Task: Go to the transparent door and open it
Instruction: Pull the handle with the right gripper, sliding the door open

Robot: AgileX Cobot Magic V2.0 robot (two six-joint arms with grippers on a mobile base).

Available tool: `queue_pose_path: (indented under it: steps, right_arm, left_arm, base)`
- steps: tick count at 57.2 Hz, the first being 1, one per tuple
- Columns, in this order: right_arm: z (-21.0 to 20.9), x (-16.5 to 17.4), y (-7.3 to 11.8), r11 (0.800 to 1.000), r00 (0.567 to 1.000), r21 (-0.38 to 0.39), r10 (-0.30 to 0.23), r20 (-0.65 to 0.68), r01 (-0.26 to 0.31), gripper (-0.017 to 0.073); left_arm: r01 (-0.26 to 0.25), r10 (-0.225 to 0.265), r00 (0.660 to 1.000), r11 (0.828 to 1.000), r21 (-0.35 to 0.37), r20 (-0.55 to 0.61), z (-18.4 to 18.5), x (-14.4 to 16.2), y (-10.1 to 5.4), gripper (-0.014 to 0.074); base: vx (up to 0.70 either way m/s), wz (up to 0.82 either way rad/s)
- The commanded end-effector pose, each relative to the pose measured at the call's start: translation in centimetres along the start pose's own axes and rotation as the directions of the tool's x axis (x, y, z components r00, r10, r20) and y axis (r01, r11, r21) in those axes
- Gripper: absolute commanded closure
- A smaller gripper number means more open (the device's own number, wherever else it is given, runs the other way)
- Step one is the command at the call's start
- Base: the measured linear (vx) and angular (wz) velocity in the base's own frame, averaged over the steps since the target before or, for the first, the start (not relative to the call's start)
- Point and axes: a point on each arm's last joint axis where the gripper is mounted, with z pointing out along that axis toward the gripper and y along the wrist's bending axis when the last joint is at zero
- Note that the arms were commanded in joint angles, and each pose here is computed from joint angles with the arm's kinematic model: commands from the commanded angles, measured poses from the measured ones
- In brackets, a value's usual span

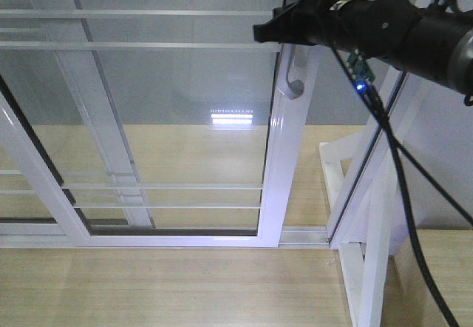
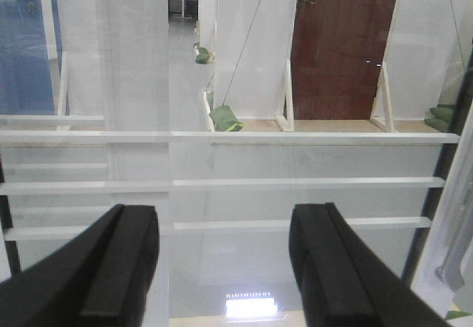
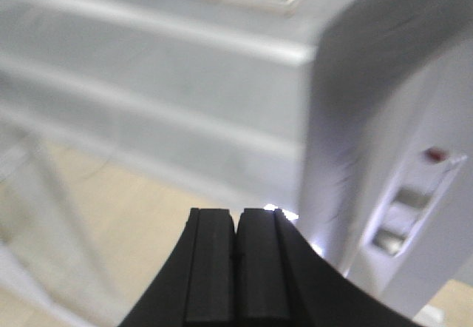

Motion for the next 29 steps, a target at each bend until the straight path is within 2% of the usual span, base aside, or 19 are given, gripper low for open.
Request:
queue_pose_path:
  steps: [1, 11, 18, 24, 29]
  right_arm:
    - [-2.3, -3.2, -0.3, 0.999, 0.992, 0.029, -0.025, 0.124, 0.021, 0.0568]
    - [-4.5, -4.5, 0.1, 0.993, 0.983, 0.015, -0.121, 0.138, 0.120, 0.0568]
    - [-7.6, -6.2, 0.4, 0.982, 0.966, 0.004, -0.187, 0.176, 0.190, 0.0568]
    - [-10.5, -7.4, 0.8, 0.979, 0.961, -0.024, -0.196, 0.198, 0.204, 0.0565]
    - [-13.1, -7.3, 0.9, 0.979, 0.954, -0.013, -0.195, 0.227, 0.203, 0.0565]
  left_arm:
    - [0.018, -0.018, 0.996, 1.000, 0.001, 0.089, -0.1, -1.7, -0.1, 0.0079]
    - [0.017, -0.017, 0.999, 1.000, 0.006, 0.027, -0.1, -1.1, -0.1, 0.0079]
    - [0.017, -0.017, 1.000, 1.000, 0.007, 0.012, -0.1, -1.0, -0.1, 0.0079]
    - [0.017, -0.017, 1.000, 1.000, 0.007, 0.006, -0.1, -0.9, -0.1, 0.0079]
    - [0.017, -0.017, 1.000, 1.000, 0.011, -0.015, 0.0, -0.7, -0.2, 0.0079]
  base:
    - [0.00, 0.00]
    - [0.00, 0.00]
    - [0.00, 0.00]
    - [0.00, 0.00]
    - [0.00, 0.00]
